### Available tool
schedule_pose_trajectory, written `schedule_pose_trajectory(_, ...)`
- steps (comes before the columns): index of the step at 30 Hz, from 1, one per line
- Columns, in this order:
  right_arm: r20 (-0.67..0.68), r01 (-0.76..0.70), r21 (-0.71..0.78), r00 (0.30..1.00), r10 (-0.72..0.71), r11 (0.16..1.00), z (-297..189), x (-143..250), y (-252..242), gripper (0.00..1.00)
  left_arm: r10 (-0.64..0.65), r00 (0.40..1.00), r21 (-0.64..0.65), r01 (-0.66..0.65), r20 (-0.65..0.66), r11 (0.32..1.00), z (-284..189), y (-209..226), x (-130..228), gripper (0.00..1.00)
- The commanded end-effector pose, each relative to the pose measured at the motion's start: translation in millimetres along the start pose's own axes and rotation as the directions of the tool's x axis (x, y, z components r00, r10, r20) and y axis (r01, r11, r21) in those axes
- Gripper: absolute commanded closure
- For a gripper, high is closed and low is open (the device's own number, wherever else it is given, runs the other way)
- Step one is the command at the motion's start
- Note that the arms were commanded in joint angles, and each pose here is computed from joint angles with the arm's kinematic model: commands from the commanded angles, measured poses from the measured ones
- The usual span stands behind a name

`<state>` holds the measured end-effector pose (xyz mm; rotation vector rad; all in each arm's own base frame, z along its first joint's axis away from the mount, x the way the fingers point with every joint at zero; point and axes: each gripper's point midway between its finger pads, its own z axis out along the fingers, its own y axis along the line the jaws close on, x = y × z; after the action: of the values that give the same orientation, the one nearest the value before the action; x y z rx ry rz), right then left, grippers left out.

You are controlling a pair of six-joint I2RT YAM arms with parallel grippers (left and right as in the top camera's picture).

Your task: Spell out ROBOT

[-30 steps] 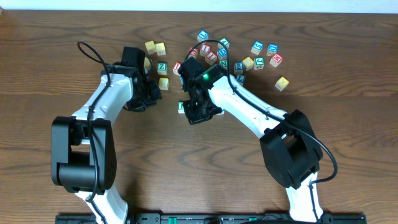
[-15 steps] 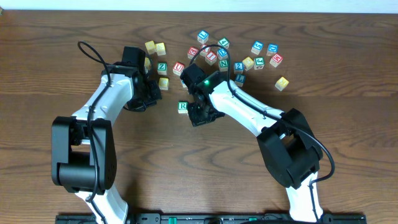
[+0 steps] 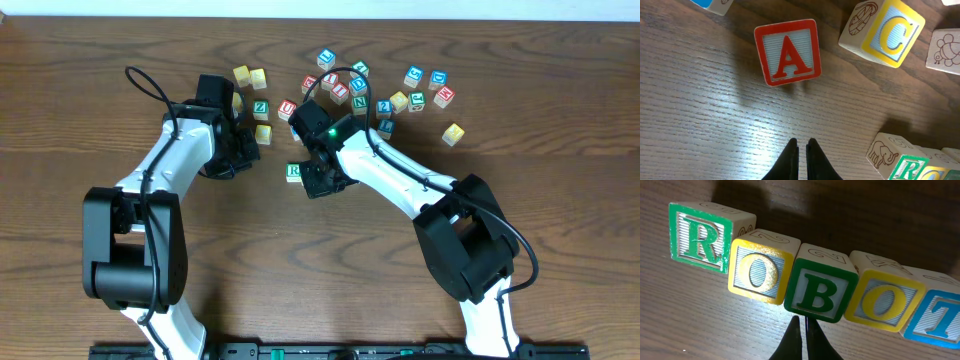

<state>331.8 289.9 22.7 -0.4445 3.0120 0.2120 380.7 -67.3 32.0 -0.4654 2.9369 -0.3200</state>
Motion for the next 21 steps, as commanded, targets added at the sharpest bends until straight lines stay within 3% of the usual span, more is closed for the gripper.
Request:
schedule_pose_trajectory(1,-0.003,-0.01,0.016,1.0,0.01,1.0,4.7,1.8,-2.3,0.99,0.019,0.999,0.0,-0.019,0.033,1.0,-9.0,-2.9,-7.8,0.92)
schedule_pose_trajectory(7,0.014,-0.005,0.008,1.0,0.005,1.0,-1.0,-2.2,-0.1,0.99,0.019,0.999,0.0,-0.019,0.033,1.0,-9.0,-2.9,-7.8,0.92)
schedule_pose_trajectory(10,0.119,-0.023,-0.027,0.993,0.026,0.999,-39.9,-22.4,-2.7,0.99,0.019,0.999,0.0,-0.019,0.033,1.0,-9.0,-2.9,-7.8,0.92)
schedule_pose_trajectory(13,0.155,-0.127,-0.028,0.979,0.129,0.992,-67.2,-34.0,-40.6,0.99,0.02,0.999,0.0,-0.02,0.032,1.0,-8.9,-3.3,-7.5,0.92)
schedule_pose_trajectory(16,0.103,-0.243,0.008,0.965,0.241,0.97,-63.8,-30.2,-89.9,0.99,0.078,0.997,-0.011,-0.078,0.029,0.997,-5.4,-15.6,-0.7,0.92)
schedule_pose_trajectory(21,0.045,-0.305,0.028,0.952,0.304,0.952,-34.1,-12.7,-109.1,0.99,0.175,0.983,0.012,-0.176,0.046,0.984,9.5,-44.0,4.1,0.92)
